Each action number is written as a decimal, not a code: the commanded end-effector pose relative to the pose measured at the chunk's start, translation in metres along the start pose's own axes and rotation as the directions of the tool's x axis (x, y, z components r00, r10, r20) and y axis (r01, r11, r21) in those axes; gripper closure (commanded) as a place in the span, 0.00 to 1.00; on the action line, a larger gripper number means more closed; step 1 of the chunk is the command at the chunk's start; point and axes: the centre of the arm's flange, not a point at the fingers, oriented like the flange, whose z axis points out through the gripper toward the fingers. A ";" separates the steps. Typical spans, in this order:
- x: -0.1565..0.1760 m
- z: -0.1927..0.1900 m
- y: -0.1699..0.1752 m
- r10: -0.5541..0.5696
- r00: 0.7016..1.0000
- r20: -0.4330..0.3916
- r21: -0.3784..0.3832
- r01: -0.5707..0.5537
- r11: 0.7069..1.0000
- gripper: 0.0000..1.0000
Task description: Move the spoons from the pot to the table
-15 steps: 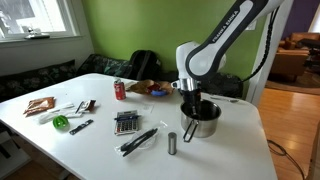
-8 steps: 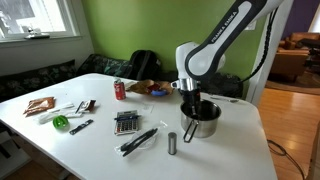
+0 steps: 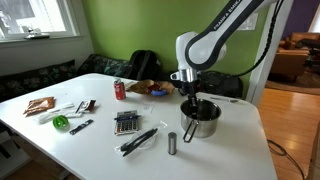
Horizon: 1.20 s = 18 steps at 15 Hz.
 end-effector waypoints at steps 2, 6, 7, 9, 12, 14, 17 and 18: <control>0.001 0.015 -0.002 -0.026 0.997 0.068 0.030 0.024 0.999 0.52; 0.005 0.029 0.004 -0.003 0.999 0.041 0.043 0.001 0.999 0.22; 0.005 0.032 0.004 0.000 0.999 0.036 0.045 -0.002 0.999 0.14; 0.008 0.037 0.005 0.000 0.999 0.037 0.045 -0.002 0.999 0.09; 0.011 0.044 0.006 -0.002 0.999 0.051 0.049 0.000 0.999 0.38; 0.014 0.047 0.007 -0.003 0.999 0.054 0.053 0.000 0.999 0.49; 0.016 0.050 0.009 -0.006 0.999 0.053 0.056 0.003 0.998 0.61; 0.017 0.050 0.009 -0.007 0.999 0.050 0.057 0.004 0.998 0.62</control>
